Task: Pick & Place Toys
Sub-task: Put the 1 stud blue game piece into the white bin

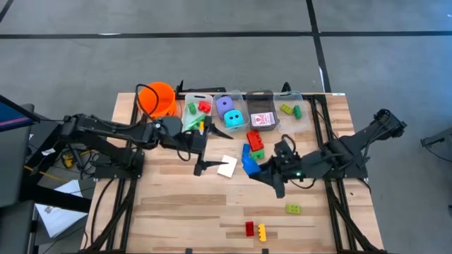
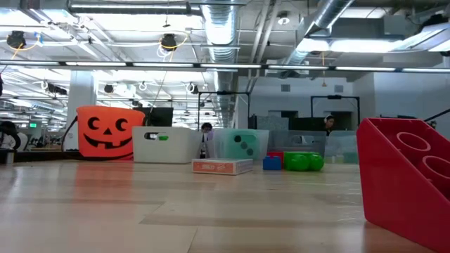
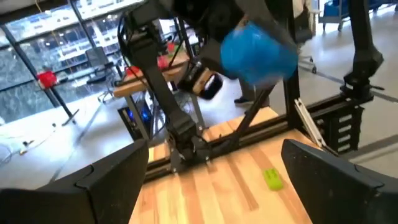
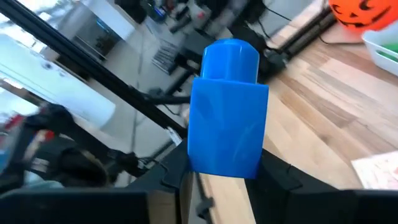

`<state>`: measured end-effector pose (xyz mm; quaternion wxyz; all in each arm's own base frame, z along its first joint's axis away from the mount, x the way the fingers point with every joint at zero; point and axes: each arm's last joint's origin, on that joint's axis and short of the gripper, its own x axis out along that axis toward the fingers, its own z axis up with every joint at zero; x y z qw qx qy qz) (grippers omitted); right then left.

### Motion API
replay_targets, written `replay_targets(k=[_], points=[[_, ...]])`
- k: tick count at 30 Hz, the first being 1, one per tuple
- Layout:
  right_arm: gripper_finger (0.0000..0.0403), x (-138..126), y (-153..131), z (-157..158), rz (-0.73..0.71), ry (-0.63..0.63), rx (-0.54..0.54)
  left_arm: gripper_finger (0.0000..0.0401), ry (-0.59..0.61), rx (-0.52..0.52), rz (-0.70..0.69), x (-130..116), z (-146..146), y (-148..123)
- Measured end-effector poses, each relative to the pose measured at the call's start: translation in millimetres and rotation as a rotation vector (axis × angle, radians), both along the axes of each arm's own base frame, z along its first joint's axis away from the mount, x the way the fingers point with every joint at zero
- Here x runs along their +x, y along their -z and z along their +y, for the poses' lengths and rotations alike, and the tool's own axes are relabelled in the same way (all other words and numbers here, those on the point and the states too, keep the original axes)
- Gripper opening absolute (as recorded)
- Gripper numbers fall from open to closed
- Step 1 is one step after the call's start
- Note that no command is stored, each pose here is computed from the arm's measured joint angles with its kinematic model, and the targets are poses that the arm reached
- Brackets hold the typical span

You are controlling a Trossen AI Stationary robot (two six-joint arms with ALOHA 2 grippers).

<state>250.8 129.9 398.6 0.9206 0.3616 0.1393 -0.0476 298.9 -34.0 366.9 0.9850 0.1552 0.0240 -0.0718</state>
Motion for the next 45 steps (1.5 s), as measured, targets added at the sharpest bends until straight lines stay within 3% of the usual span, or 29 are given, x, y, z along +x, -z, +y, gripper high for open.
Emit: replay_targets(k=[15, 29, 45], points=[[0.0107, 17, 9, -5, 0.025, -0.025, 0.048, 0.036, 0.095, 0.045, -0.054, 26, -27, 18], [0.0107, 19, 8, -6, 0.023, -0.068, 0.091, 0.036, 0.06, 0.16, -0.189, 24, -28, 6], [0.0107, 26, 6, -19, 0.021, -0.128, 0.148, 0.0343, 0.188, 0.186, -0.212, 21, -49, 7]])
